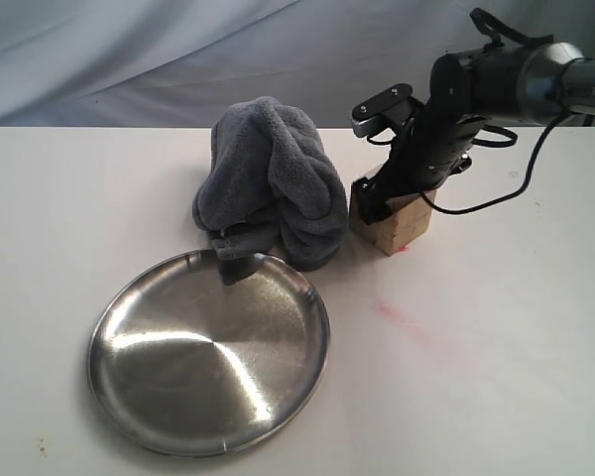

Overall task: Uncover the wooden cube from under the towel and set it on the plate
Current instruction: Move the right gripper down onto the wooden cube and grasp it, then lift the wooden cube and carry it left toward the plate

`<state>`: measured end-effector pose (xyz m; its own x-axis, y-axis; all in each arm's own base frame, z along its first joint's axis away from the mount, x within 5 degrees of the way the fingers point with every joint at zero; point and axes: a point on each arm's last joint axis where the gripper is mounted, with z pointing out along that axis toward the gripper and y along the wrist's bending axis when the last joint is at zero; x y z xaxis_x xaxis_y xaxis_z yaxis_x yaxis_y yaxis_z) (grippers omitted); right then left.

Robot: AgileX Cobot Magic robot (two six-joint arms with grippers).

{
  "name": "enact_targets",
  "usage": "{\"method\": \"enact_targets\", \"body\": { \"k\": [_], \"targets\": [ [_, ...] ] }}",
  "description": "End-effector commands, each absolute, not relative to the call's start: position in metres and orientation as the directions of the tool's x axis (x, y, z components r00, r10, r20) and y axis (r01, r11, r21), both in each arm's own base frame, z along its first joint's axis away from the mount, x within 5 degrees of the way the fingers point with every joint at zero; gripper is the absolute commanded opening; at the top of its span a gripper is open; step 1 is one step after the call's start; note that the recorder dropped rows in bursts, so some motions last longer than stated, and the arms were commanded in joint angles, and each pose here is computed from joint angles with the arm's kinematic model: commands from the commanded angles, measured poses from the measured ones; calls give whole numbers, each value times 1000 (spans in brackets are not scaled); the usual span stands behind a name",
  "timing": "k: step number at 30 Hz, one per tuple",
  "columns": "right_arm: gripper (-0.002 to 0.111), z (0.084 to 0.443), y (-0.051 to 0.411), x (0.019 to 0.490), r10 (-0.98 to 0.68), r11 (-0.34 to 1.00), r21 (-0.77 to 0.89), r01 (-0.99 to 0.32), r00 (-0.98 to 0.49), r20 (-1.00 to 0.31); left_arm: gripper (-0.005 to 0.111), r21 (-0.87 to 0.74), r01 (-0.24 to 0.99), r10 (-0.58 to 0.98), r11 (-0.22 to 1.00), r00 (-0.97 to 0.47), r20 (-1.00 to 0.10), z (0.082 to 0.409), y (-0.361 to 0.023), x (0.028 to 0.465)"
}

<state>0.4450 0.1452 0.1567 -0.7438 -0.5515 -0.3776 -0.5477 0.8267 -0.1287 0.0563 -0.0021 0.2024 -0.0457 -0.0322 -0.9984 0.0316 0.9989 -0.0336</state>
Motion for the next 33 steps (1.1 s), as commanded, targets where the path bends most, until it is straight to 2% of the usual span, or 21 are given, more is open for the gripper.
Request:
{"method": "enact_targets", "body": {
  "k": [1, 4, 7, 10, 27, 33],
  "targets": [
    [99, 158, 150, 441, -542, 830, -97, -549, -755, -369, 1, -35, 32, -33, 999, -47, -998, 201, -2, 56],
    [92, 157, 150, 440, -542, 831, -93, -549, -760, -359, 1, -35, 32, -33, 999, -47, -998, 201, -2, 56],
    [76, 157, 150, 439, -501, 857, -73, -510, -790, -355, 1, -35, 32, -33, 999, -47, -998, 201, -2, 56],
    [68, 157, 149, 438, -454, 883, -51, -467, -822, -344, 1, -35, 32, -33, 999, -47, -998, 201, -2, 56],
    [64, 168, 149, 437, -392, 912, -28, -410, -848, -356, 1, -35, 32, -33, 999, -47, -998, 201, -2, 56],
    [57, 175, 149, 435, -392, 912, -29, -410, -846, -362, 1, -35, 32, -33, 999, -47, -998, 201, -2, 56]
  ]
}}
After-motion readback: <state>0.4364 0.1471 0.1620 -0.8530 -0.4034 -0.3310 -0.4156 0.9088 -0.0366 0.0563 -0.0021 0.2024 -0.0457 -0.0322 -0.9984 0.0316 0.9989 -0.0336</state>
